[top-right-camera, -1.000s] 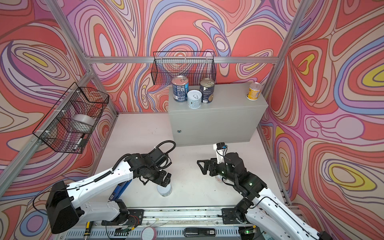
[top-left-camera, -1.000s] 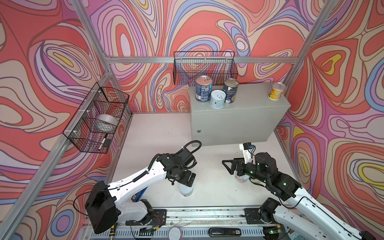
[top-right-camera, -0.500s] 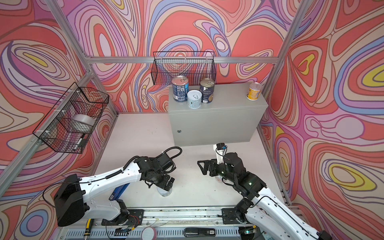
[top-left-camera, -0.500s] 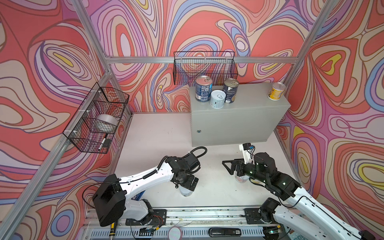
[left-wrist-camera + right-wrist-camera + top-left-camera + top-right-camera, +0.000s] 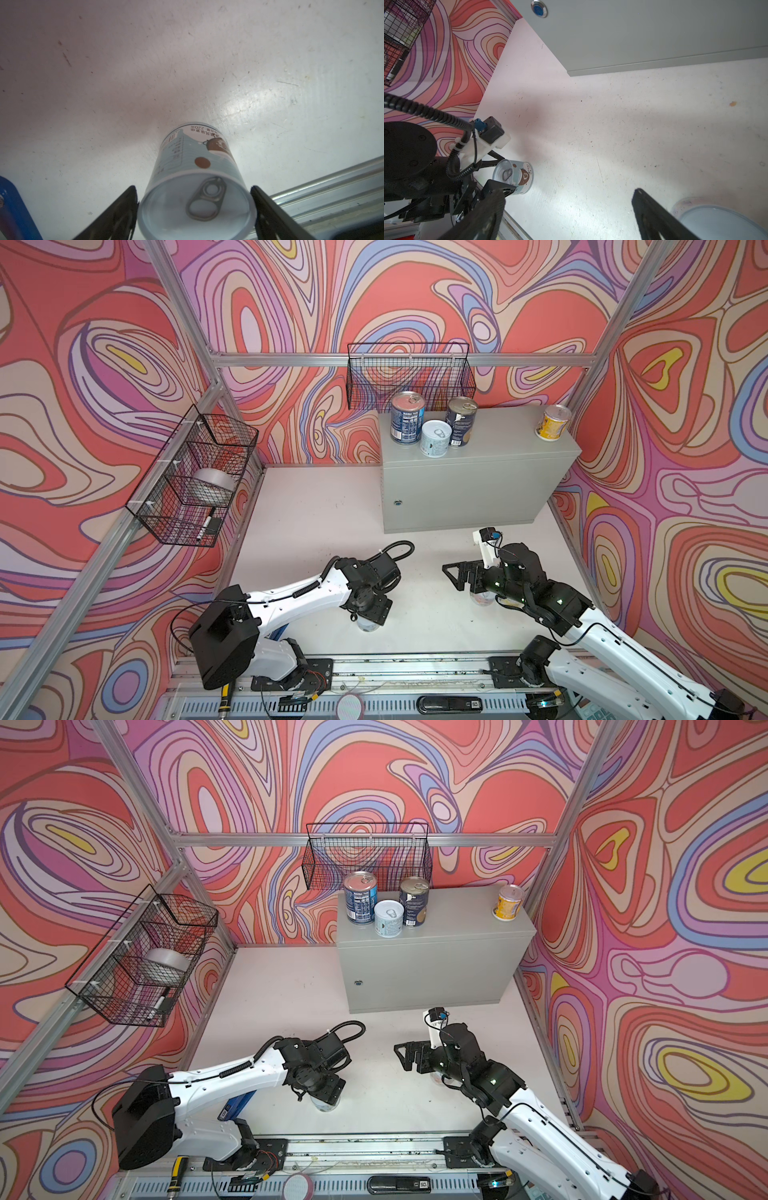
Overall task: Place and organize the canned foods onto the counter
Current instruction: 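Close the left gripper around the brown-print can on the table, then lift the brown-print can with the left gripper while the right gripper approaches it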
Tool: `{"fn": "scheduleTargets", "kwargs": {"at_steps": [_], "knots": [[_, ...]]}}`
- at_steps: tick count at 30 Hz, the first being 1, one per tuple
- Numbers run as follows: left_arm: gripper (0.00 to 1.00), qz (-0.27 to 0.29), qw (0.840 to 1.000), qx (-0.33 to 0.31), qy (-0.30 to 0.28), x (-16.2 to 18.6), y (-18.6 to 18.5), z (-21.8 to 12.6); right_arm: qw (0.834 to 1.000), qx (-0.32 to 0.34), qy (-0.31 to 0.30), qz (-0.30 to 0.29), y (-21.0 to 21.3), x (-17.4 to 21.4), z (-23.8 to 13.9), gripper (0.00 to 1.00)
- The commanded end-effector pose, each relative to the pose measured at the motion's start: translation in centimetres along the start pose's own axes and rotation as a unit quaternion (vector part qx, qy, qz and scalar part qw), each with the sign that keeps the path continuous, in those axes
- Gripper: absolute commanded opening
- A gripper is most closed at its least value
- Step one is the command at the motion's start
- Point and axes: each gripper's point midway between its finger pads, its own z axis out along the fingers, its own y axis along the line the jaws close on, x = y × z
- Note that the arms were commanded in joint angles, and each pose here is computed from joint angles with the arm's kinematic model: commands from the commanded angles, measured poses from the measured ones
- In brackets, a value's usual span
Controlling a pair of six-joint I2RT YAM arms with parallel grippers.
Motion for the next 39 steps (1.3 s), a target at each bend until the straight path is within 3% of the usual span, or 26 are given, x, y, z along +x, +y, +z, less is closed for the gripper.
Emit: {"fn": "scheduleTargets", "kwargs": {"at_steps": [1,7,11,20,28,33,39], "knots": [[0.85,-0.007,1.0,-0.02,0.004,0.2,0.6,0.8,1.0,0.007,0.0,-0.006,-0.3,0.0,-0.1,0.98],[0.85,-0.019,0.999,-0.026,0.015,1.0,1.0,1.6,1.0,0.009,0.002,-0.004,-0.4,0.2,-0.2,0.99],[0.84,-0.024,0.999,-0.017,-0.011,0.7,1.1,0.9,1.0,0.01,0.003,-0.003,-0.4,0.3,-0.3,0.98],[0.54,-0.009,0.999,-0.008,-0.04,-0.3,0.9,-0.3,1.0,0.002,0.002,-0.007,-0.1,0.2,-0.1,0.98],[0.48,-0.001,0.998,0.01,-0.064,-1.9,-0.2,-1.9,0.999,-0.016,-0.008,-0.034,0.6,-0.4,0.0,0.98],[0.47,0.004,0.996,0.055,-0.068,-3.6,-2.6,-3.4,0.993,-0.079,-0.047,-0.068,3.3,-2.1,-0.8,0.97],[0.46,0.014,0.993,0.1,-0.067,-5.7,-4.9,-5.6,0.992,-0.067,-0.048,-0.091,3.3,-2.9,0.2,0.97]]}}
